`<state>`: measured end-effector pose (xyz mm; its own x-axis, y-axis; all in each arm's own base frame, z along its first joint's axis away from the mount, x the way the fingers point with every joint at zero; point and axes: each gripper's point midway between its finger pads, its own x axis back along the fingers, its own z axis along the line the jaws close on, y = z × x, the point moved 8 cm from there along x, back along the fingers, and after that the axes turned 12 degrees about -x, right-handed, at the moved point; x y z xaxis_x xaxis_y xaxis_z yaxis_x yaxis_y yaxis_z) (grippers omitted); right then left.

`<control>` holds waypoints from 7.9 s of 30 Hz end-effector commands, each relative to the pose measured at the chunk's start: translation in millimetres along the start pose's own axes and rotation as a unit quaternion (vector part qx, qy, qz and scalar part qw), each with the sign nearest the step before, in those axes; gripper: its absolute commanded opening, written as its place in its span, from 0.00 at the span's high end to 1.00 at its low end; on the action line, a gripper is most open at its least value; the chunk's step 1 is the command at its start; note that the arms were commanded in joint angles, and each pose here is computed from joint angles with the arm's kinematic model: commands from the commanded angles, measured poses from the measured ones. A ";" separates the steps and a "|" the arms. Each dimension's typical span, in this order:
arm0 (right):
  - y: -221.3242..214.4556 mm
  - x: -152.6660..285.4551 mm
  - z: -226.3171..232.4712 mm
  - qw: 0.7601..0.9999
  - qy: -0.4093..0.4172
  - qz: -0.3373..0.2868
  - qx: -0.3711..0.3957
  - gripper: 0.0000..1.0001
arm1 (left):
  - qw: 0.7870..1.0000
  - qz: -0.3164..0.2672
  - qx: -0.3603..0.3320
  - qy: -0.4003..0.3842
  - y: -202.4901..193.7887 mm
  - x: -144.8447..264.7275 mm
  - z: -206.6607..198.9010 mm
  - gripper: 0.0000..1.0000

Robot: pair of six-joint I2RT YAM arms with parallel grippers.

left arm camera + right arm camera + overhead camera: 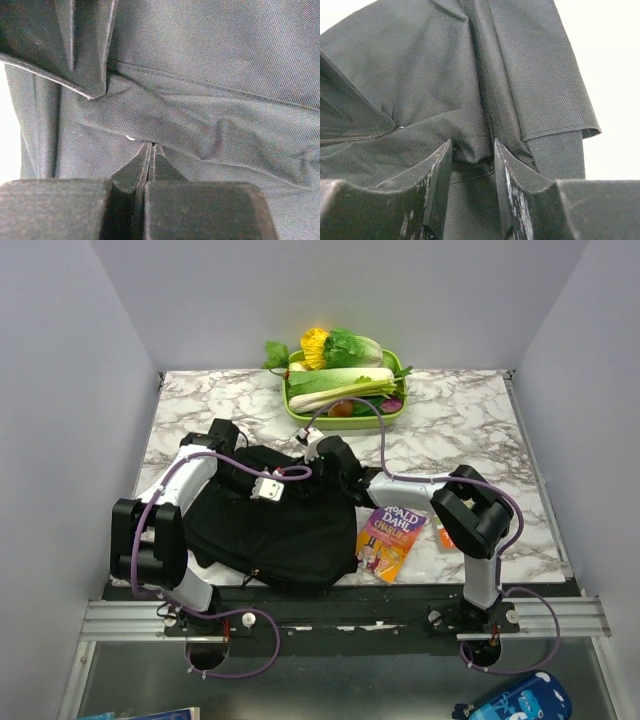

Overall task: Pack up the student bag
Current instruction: Unzip the student bag at the center of the board.

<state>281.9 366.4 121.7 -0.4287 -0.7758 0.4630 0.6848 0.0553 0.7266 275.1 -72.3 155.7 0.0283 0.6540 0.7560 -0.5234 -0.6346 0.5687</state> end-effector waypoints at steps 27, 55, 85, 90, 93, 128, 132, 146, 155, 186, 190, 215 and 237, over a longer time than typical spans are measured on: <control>54.0 9.0 -48.3 0.985 -0.131 -0.110 -0.013 0.99 | 0.981 0.095 0.126 -0.115 -8.9 65.8 -94.6 1.00; 51.6 54.8 -25.9 0.991 -0.078 -0.111 0.007 0.41 | 0.958 0.077 0.222 0.162 -17.9 10.1 58.8 0.37; 17.1 75.4 -29.2 0.995 -0.070 -0.069 -0.015 0.42 | 0.960 0.038 0.271 0.063 2.7 -46.8 -0.4 0.10; 12.8 75.7 -31.2 0.995 -0.073 -0.064 -0.020 0.42 | 0.959 0.029 0.276 0.062 5.6 -43.6 4.9 0.17; 14.6 75.1 -31.6 0.995 -0.080 -0.061 -0.019 0.42 | 0.959 -0.042 0.274 0.053 33.6 -24.7 17.9 0.19; 0.7 81.6 -32.0 0.995 -0.063 -0.063 -0.034 0.44 | 0.926 0.105 0.353 0.083 -20.5 -48.2 7.6 0.39; 0.7 82.6 -32.0 0.995 -0.063 -0.065 -0.034 0.44 | 0.936 0.043 0.347 0.042 -0.6 -45.0 7.1 0.39; -2.2 80.1 -34.5 0.995 -0.066 -0.061 -0.033 0.45 | 0.941 -0.079 0.326 -0.033 32.5 -40.5 4.2 0.35; -2.0 81.0 -34.9 0.995 -0.067 -0.061 -0.032 0.45 | 0.930 -0.050 0.365 0.020 19.1 -45.5 3.6 0.39; 13.4 4.5 6.6 0.867 0.186 0.101 0.452 0.16 | 0.839 0.033 0.514 0.177 -28.1 29.2 7.9 0.37; 5.4 -3.1 4.1 0.849 0.175 0.150 0.475 0.14 | 0.834 0.060 0.521 0.172 -39.2 18.5 -3.9 0.37; -32.7 -0.8 -4.1 0.865 0.115 0.173 0.457 0.73 | 0.872 0.007 0.484 0.075 4.5 -33.9 -23.0 0.32; -60.6 25.8 16.3 0.878 0.038 0.021 0.476 0.99 | 0.877 0.047 0.470 0.084 -17.8 -55.4 -20.3 0.88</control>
<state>224.8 361.5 103.7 -0.2995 -0.8245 0.4801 -0.1427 0.5363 0.8319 269.0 -90.7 118.5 -0.1744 0.6177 0.7669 0.3891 -0.6722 0.6299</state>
